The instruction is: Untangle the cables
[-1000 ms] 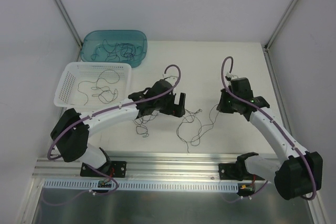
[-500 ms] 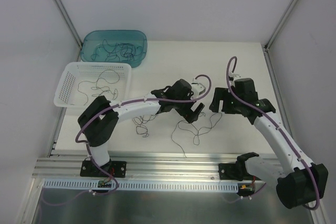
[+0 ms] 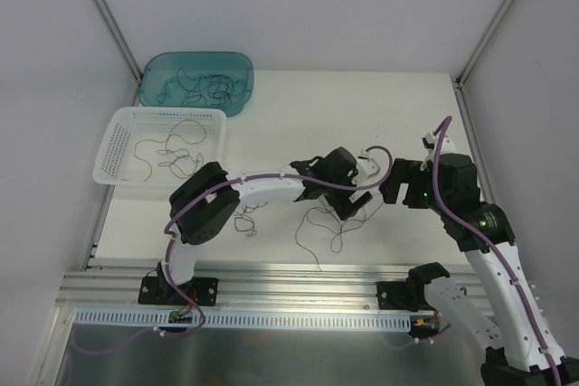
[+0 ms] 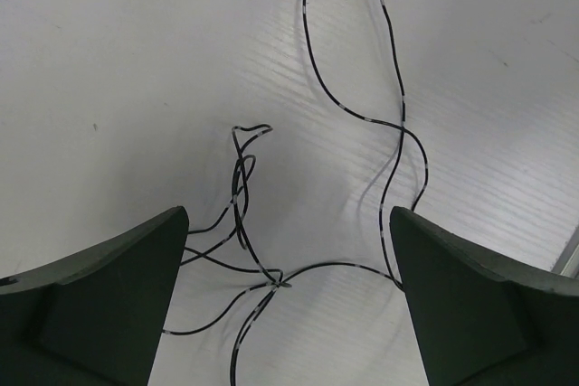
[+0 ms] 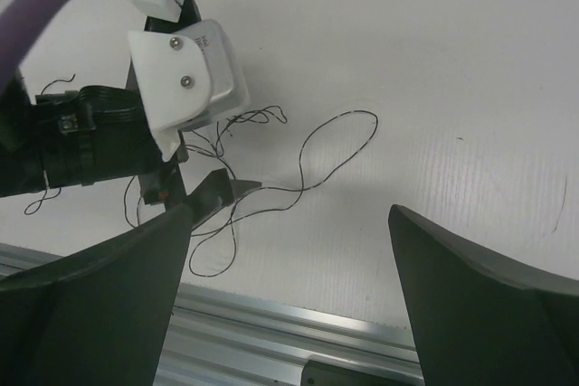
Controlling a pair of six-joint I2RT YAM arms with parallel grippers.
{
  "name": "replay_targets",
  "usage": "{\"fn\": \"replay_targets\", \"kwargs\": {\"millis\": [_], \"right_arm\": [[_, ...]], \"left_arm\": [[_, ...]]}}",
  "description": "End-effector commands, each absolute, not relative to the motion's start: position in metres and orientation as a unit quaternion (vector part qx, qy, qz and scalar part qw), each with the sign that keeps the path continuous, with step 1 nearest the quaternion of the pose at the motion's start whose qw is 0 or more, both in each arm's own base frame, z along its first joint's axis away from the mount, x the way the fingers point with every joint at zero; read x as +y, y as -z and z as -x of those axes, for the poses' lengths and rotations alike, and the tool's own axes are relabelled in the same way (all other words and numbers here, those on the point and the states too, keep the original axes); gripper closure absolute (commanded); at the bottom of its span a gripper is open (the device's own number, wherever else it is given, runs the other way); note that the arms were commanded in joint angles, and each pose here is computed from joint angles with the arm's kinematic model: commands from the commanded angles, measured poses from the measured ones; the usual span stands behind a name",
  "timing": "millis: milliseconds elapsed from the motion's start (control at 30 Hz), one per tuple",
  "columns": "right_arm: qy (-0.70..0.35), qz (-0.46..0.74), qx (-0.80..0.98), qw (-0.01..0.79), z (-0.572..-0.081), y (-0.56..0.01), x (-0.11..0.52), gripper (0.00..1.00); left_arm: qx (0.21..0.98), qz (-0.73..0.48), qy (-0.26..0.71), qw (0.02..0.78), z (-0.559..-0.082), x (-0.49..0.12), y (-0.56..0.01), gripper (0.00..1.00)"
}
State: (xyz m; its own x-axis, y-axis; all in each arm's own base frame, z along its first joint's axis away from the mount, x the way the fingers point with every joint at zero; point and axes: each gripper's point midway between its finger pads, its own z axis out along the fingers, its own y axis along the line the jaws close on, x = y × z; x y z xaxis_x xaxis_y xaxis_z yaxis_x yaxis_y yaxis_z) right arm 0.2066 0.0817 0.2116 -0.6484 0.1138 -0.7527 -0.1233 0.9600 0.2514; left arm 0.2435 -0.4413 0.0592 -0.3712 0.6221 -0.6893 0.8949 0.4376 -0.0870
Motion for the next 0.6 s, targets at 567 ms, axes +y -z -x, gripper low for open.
{"fn": "replay_targets", "kwargs": {"millis": [567], "right_arm": [[-0.144,-0.011,0.902,0.408,-0.188,-0.199,0.077,0.06]], "left_arm": [[0.818,-0.465,0.232,0.245,-0.204,-0.453,-0.02,0.4]]}}
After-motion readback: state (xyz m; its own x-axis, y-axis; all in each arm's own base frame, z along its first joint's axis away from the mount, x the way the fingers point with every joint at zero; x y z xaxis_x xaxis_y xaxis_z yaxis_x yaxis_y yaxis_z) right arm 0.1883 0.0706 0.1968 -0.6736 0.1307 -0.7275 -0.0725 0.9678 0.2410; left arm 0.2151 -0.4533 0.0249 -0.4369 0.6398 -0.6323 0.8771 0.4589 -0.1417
